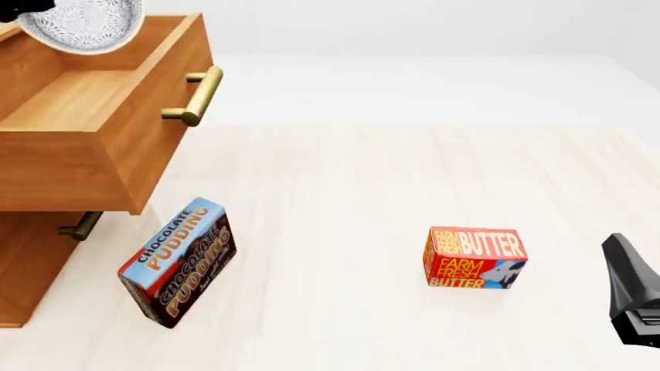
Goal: Put the bowl in the top drawer of the cabinet.
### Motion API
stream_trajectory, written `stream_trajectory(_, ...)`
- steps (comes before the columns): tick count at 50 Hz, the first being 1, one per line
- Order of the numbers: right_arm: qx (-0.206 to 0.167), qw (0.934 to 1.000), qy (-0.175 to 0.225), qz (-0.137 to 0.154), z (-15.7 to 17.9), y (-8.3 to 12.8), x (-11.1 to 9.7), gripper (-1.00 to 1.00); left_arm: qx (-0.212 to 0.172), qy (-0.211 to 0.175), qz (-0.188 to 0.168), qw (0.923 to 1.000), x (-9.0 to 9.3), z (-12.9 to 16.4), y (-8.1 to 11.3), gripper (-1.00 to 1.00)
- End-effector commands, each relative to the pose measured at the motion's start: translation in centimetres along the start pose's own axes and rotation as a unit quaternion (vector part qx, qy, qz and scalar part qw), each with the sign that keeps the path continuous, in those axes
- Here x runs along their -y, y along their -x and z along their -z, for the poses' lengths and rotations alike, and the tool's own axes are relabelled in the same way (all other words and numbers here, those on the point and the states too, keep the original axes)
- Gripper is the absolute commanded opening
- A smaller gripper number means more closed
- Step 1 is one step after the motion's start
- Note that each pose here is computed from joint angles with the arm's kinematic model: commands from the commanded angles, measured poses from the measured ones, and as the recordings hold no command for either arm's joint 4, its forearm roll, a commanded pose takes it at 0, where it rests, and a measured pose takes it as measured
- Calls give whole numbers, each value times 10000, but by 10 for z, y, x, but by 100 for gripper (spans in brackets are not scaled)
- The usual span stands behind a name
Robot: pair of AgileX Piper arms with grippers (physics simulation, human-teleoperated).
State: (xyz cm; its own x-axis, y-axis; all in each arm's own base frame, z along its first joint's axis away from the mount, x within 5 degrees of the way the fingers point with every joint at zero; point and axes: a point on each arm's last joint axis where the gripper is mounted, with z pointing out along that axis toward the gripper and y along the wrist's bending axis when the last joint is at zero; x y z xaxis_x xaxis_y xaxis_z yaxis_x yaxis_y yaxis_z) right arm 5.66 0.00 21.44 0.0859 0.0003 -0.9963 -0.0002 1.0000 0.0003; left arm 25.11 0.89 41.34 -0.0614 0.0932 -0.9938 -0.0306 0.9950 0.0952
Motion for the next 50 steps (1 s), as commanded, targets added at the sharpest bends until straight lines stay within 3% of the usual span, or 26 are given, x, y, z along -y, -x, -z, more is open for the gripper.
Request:
stream_trajectory(1, 1, 10000, 0, 1, 0, 0, 0, 100, -59, 170, 46, 9998, -9, -11, -9, -100)
stream_trajectory(24, 0, 10000, 1, 0, 0, 0, 0, 100, -493, 412, 130, 9978, -23, -48, -49, -100)
stream_trajectory(50, 0, 10000, 0, -1, 0, 0, 0, 100, -756, 396, 211, 9961, -22, -61, -66, -100)
